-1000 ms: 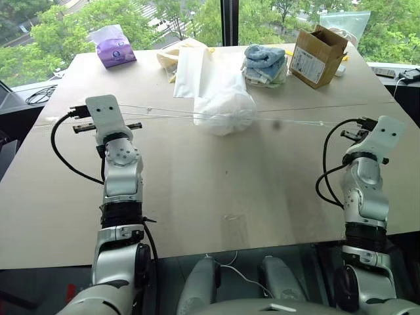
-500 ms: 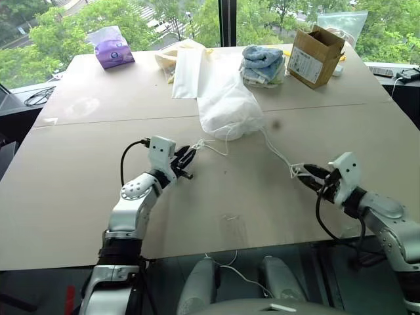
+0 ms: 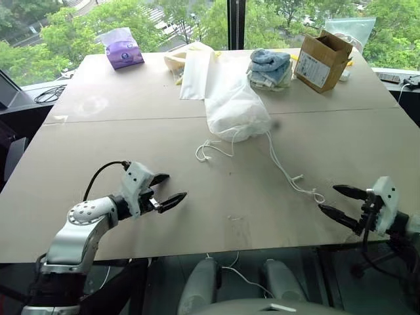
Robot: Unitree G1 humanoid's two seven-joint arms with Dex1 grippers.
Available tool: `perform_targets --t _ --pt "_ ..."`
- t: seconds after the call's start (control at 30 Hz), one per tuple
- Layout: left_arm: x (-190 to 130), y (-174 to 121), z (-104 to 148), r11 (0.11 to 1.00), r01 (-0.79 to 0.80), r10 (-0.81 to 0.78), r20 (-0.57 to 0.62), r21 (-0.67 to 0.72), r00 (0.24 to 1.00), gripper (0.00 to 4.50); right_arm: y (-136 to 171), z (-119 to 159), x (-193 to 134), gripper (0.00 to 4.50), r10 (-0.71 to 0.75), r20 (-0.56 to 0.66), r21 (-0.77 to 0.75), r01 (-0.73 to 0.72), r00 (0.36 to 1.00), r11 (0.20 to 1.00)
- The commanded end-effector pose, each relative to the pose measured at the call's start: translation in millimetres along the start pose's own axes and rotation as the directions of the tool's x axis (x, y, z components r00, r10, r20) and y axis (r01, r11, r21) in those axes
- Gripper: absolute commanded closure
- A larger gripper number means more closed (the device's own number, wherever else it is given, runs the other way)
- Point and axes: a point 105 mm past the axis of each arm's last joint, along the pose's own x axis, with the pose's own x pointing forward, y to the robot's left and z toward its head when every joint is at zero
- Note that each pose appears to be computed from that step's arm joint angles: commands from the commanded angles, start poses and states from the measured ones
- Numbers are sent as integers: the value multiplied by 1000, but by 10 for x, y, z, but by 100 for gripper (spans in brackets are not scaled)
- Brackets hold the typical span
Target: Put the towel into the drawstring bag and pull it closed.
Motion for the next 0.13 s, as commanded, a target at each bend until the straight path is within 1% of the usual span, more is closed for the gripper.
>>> perform_targets --t 0.03,0.13 --pt "-62 -1 86 999 10 -11 15 49 1000 2 -65 182 -133 28 22 74 -64 -17 997 998" --pt "-67 -19 118 998 15 -17 30 60 999 2 -104 224 -158 28 32 102 -57 -26 994 998"
